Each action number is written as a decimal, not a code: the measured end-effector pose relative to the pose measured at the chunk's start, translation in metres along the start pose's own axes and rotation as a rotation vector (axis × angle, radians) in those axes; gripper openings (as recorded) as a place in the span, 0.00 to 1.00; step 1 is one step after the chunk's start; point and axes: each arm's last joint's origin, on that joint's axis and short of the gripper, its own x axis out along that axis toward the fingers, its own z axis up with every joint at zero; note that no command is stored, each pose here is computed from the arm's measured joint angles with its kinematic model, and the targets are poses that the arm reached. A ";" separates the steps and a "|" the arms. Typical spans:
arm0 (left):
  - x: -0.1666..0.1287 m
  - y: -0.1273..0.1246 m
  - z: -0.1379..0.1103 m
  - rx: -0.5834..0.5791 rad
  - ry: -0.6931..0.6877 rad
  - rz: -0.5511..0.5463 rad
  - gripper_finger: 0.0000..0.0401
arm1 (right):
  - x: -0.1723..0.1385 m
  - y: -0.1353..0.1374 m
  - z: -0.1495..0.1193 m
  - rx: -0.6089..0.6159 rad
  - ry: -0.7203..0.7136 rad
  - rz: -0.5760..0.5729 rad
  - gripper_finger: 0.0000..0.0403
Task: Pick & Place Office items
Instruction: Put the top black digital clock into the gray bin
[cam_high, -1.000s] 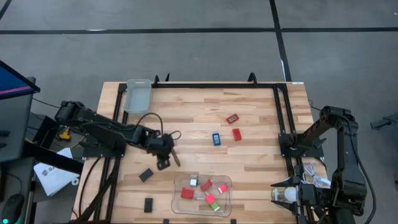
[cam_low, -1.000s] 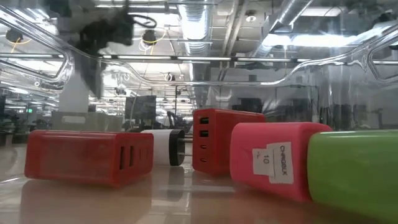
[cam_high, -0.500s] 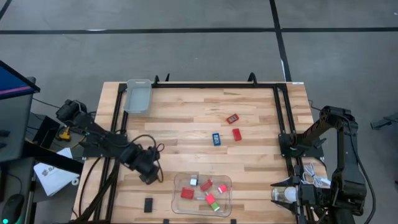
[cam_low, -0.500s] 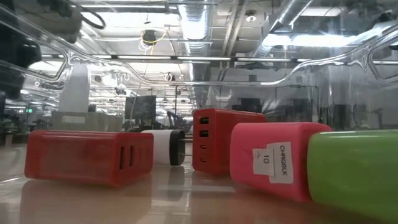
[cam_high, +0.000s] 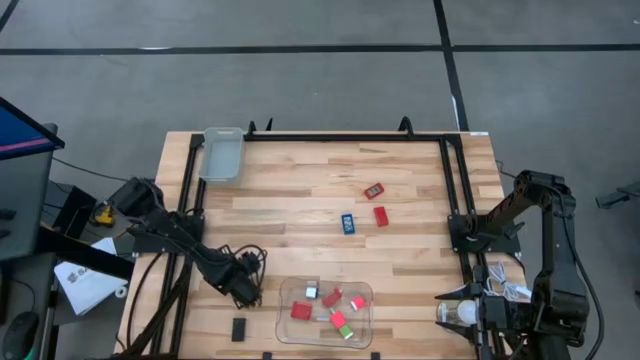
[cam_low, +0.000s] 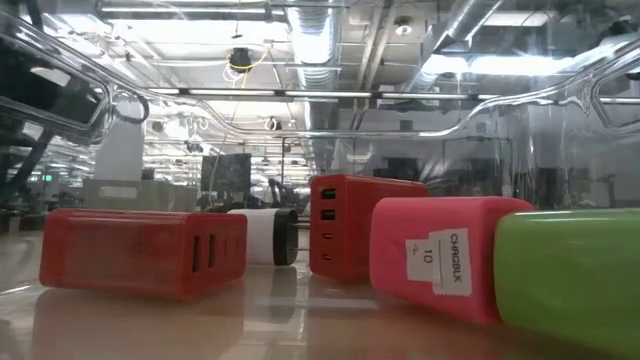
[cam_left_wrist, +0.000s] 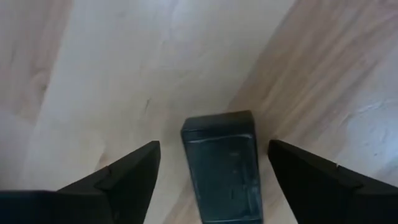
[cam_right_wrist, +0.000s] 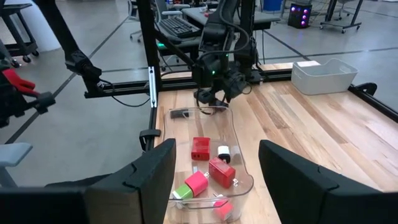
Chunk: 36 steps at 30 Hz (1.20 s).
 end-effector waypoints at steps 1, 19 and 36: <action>0.003 -0.001 0.000 0.002 0.001 0.005 0.78 | 0.000 0.000 0.000 0.000 0.000 0.000 0.56; 0.004 -0.003 0.012 -0.057 -0.009 -0.059 0.36 | -0.001 0.000 0.000 0.001 0.000 0.003 0.56; -0.086 0.103 0.097 -0.228 -0.675 0.003 0.36 | 0.000 0.000 0.000 -0.035 0.000 -0.002 0.56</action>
